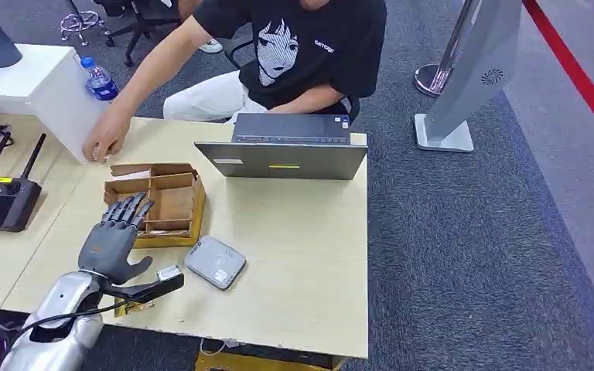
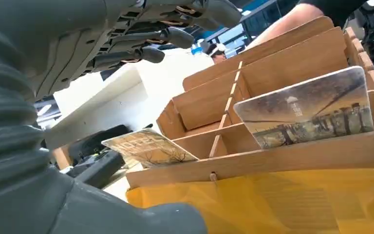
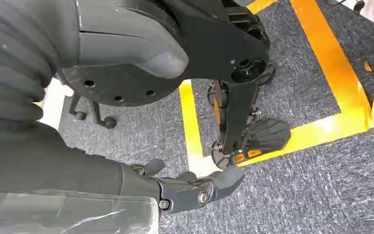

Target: Pass the card to the sensor for recognition and then transmit it.

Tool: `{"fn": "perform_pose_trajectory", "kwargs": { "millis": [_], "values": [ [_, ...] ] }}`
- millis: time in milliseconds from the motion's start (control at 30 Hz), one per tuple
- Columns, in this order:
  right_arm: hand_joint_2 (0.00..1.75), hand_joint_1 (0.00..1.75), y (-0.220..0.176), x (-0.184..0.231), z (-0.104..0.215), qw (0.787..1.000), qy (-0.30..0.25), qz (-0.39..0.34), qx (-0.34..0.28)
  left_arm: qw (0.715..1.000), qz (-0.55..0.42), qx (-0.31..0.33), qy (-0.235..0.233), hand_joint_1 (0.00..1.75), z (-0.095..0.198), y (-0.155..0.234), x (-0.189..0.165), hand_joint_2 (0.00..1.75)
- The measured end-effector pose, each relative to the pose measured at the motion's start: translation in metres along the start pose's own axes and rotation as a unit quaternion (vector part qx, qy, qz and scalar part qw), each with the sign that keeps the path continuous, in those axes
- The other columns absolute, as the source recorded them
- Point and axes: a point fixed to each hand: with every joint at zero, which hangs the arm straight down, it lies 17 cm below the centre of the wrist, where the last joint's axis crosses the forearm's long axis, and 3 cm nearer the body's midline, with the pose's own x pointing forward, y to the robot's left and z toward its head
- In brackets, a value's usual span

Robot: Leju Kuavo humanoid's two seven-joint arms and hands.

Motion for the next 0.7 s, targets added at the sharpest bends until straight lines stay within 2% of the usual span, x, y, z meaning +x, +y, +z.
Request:
{"fn": "perform_pose_trajectory", "kwargs": {
  "millis": [300,700],
  "values": [
    [1.75,0.0,0.004,-0.001,0.0,1.0,-0.001,0.013,0.004,0.999,-0.008,0.028,-0.02,0.0,-0.007,0.011,0.016,1.75],
    [1.75,0.0,0.006,0.0,0.0,1.0,-0.002,0.012,0.007,0.999,0.008,0.03,-0.023,0.0,-0.013,0.008,0.031,1.75]
  ]
}}
